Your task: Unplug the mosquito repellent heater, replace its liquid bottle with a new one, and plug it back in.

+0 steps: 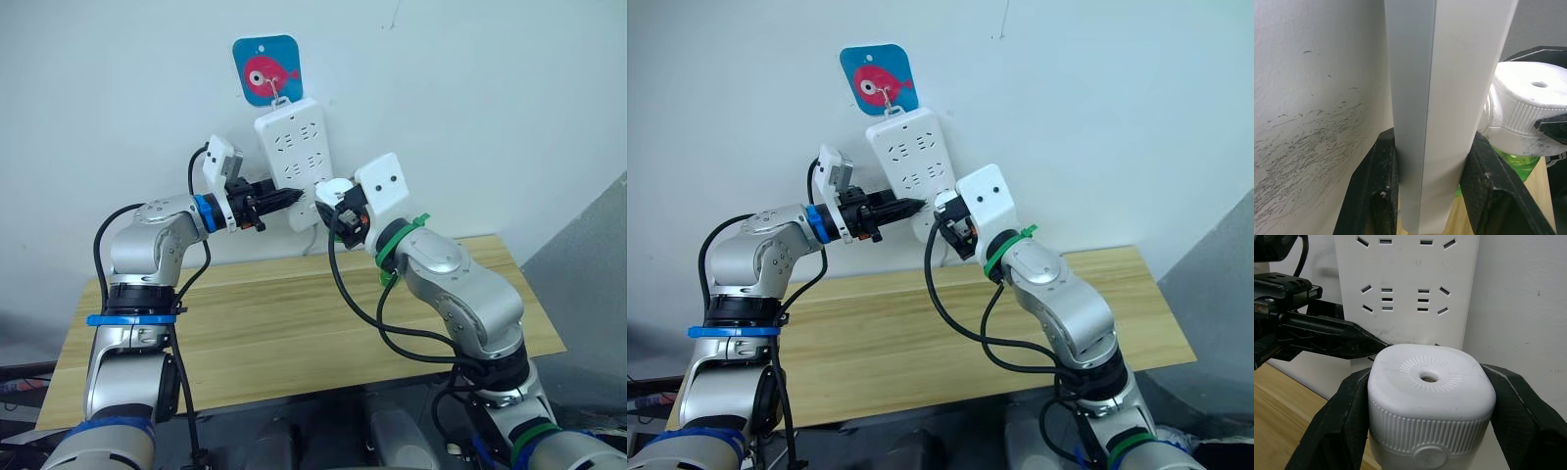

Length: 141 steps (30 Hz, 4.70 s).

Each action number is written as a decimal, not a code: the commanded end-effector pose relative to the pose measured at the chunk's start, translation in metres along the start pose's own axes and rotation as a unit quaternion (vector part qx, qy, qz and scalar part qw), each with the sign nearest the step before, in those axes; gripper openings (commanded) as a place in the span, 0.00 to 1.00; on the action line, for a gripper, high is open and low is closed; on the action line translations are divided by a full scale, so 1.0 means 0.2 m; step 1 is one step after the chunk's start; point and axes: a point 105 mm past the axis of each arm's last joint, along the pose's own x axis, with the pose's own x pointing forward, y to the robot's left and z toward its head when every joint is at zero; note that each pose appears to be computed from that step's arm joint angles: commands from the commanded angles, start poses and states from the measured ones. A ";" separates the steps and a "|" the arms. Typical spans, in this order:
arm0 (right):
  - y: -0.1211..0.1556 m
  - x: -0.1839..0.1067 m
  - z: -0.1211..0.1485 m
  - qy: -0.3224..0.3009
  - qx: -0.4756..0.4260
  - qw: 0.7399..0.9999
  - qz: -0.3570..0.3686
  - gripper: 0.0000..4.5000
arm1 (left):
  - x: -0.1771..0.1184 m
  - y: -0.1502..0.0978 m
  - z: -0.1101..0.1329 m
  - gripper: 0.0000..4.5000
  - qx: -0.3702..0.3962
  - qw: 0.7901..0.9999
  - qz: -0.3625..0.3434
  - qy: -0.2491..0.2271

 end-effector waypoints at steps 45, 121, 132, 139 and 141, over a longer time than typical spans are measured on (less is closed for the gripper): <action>0.04 -0.08 0.00 -0.011 0.029 0.998 0.051 1.00 | -0.01 -0.03 0.00 0.29 0.039 0.999 -0.009 -0.011; 0.07 0.04 -0.14 -0.006 -0.060 0.996 0.071 0.00 | -0.41 -0.56 -0.11 0.99 0.106 0.994 -0.033 0.010; 0.04 0.06 -0.12 -0.011 -0.051 0.998 0.039 0.00 | -0.39 -0.55 -0.10 0.99 0.106 0.994 -0.034 0.005; 0.14 -0.04 -0.08 -0.017 -0.028 0.990 0.136 0.00 | -0.39 -0.52 -0.11 0.99 0.105 0.994 -0.024 0.005; 0.15 -0.08 -0.08 -0.014 -0.034 0.986 0.163 0.00 | -0.40 -0.50 -0.13 0.99 0.106 0.994 -0.020 0.008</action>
